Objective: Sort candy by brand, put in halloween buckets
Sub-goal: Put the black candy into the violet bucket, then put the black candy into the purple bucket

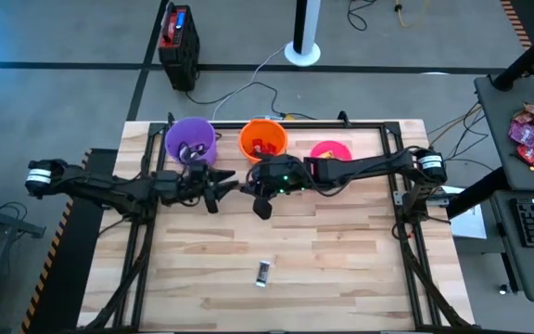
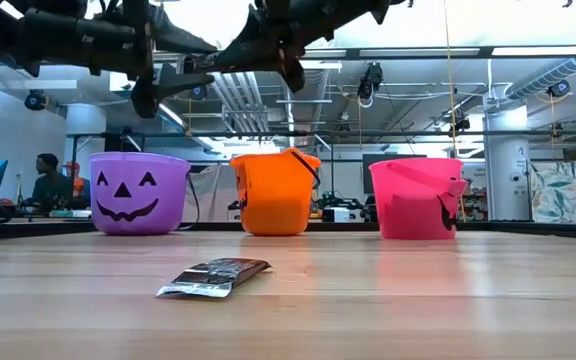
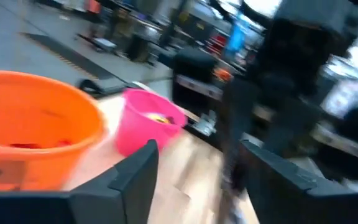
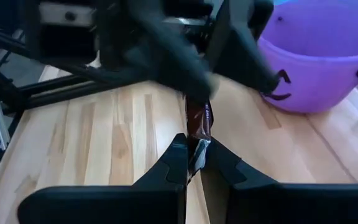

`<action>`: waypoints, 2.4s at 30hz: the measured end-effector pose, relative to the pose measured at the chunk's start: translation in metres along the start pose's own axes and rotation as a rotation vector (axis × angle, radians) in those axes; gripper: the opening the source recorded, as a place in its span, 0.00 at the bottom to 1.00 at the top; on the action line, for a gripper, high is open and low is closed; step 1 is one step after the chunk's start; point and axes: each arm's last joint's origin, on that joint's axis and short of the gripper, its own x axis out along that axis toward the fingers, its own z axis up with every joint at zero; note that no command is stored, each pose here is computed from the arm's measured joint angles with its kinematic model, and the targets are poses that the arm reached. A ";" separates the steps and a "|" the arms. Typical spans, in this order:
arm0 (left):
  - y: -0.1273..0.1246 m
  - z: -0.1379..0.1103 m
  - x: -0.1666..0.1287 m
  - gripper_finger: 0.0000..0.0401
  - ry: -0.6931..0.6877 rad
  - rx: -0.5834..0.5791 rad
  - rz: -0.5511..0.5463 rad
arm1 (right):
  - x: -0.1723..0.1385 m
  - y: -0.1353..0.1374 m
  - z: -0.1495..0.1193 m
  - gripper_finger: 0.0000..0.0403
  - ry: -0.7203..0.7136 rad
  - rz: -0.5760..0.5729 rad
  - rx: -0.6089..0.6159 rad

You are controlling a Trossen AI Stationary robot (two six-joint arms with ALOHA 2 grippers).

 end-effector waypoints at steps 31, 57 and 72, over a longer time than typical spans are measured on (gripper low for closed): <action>-0.005 0.019 0.012 0.02 0.101 0.107 0.037 | -0.003 -0.021 0.004 0.33 0.047 -0.056 0.181; 0.120 0.144 -0.024 0.16 0.811 0.071 0.869 | -0.009 -0.030 -0.005 0.49 0.158 -0.108 0.292; 0.104 0.140 -0.018 0.36 0.787 0.001 0.730 | -0.014 0.003 -0.028 0.46 0.407 0.185 0.011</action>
